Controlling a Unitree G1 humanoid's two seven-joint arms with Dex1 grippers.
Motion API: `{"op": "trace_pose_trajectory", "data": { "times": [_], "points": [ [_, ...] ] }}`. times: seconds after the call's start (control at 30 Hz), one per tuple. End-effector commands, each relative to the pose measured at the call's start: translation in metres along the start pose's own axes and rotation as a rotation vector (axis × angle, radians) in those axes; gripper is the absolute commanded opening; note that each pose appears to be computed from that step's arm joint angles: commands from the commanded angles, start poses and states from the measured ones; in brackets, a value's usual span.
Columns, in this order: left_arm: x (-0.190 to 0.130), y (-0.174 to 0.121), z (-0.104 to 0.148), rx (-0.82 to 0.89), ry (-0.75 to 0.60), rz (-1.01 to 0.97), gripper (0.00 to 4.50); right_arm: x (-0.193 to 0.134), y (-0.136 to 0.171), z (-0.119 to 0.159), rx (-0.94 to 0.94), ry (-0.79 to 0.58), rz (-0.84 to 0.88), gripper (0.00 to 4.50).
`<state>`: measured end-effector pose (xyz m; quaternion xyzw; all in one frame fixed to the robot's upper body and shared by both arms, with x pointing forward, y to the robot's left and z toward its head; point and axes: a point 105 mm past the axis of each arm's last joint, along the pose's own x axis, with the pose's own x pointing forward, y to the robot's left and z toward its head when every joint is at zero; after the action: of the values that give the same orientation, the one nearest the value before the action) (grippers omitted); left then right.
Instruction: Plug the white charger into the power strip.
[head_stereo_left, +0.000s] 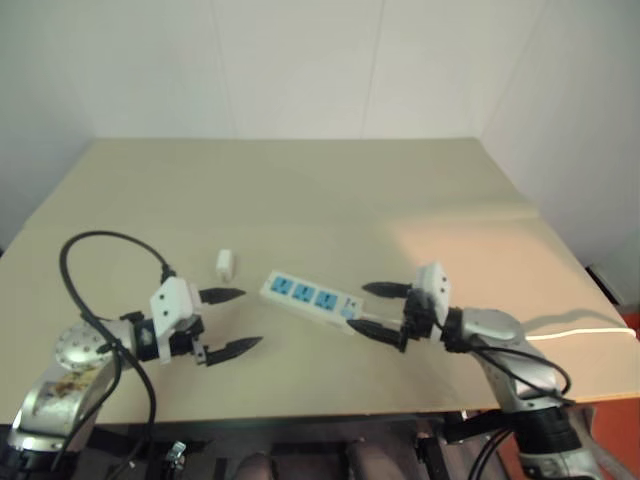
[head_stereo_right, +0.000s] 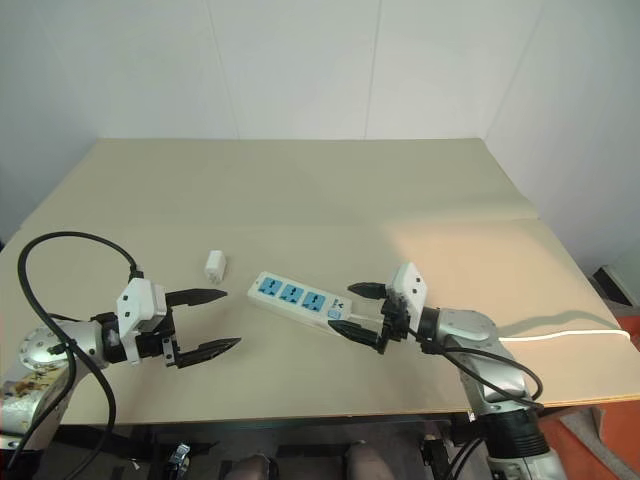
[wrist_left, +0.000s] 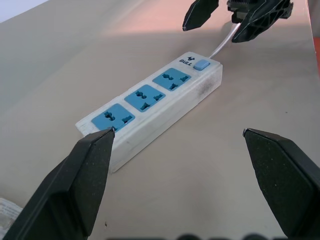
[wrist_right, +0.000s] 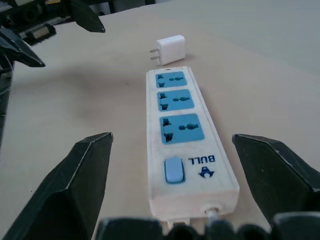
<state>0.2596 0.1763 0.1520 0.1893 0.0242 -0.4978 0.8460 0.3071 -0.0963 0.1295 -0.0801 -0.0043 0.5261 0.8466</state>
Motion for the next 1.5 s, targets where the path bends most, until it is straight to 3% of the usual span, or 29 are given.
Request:
{"op": "trace_pose_trajectory", "data": {
  "times": [0.03,1.0,1.5],
  "points": [
    [0.000,0.001,0.007,0.034,-0.016,-0.009,4.50,0.005,-0.003,0.003,-0.059,0.000,-0.008,4.48],
    [0.000,-0.004,0.013,0.031,-0.018,-0.011,4.50,0.025,0.001,-0.013,-0.061,-0.011,-0.003,4.48],
    [0.002,-0.004,0.013,0.025,-0.018,-0.024,4.50,0.024,0.002,0.004,-0.090,-0.066,-0.013,4.48]
  ]
}}
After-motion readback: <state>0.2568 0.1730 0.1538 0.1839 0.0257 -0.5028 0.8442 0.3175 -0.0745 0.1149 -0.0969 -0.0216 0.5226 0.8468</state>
